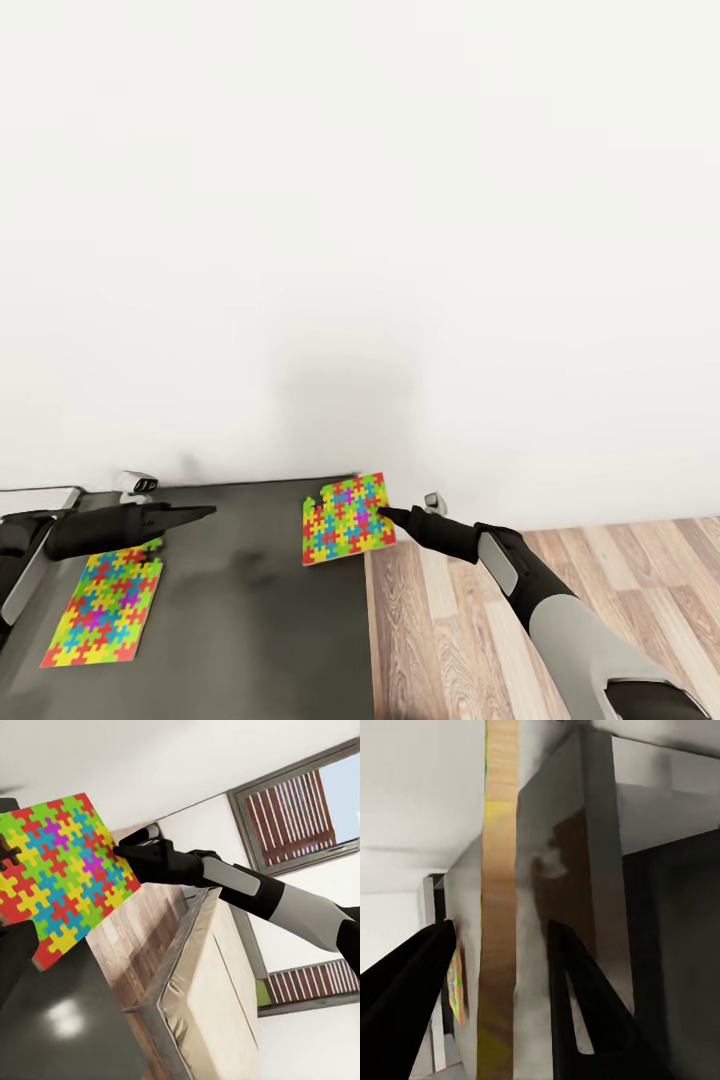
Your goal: Put all the toys in the child's room - the three board games (two on the bed and one on the table), the two jigsaw puzzles on the table, and the tennis ball on the table - inside the toy box on the table in the child's room.
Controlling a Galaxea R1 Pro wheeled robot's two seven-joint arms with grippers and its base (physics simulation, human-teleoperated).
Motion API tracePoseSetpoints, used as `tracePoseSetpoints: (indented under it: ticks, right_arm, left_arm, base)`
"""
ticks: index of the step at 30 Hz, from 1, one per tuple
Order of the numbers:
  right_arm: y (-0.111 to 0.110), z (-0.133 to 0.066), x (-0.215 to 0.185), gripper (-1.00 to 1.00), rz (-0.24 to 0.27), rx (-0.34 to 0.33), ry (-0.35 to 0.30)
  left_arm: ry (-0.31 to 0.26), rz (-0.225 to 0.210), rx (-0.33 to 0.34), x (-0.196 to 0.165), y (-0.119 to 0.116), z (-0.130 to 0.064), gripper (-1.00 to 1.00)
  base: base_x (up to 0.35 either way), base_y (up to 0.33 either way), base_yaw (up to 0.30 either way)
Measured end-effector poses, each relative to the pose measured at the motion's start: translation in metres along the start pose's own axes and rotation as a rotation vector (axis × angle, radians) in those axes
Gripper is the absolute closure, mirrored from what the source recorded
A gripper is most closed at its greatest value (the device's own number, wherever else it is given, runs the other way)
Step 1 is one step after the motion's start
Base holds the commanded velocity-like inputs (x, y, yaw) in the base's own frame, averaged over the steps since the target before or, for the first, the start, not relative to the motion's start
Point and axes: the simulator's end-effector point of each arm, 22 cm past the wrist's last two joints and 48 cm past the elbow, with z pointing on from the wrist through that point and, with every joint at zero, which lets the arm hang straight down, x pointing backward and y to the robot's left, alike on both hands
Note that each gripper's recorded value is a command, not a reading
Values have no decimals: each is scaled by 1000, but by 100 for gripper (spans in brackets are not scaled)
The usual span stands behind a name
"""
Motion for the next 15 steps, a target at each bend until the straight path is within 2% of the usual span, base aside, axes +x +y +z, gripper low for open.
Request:
tracePoseSetpoints:
  ticks: [6,15]
  right_arm:
    - [21,-2,0,100,-7,-80,-2]
    - [30,-4,-1,100,-13,-102,-8]
  left_arm:
    - [-2,9,3,-2,-4,0,-100]
    - [-6,22,7,-5,-11,0,-100]
  base:
    - [-99,-81,0]
    - [-148,-165,-46]
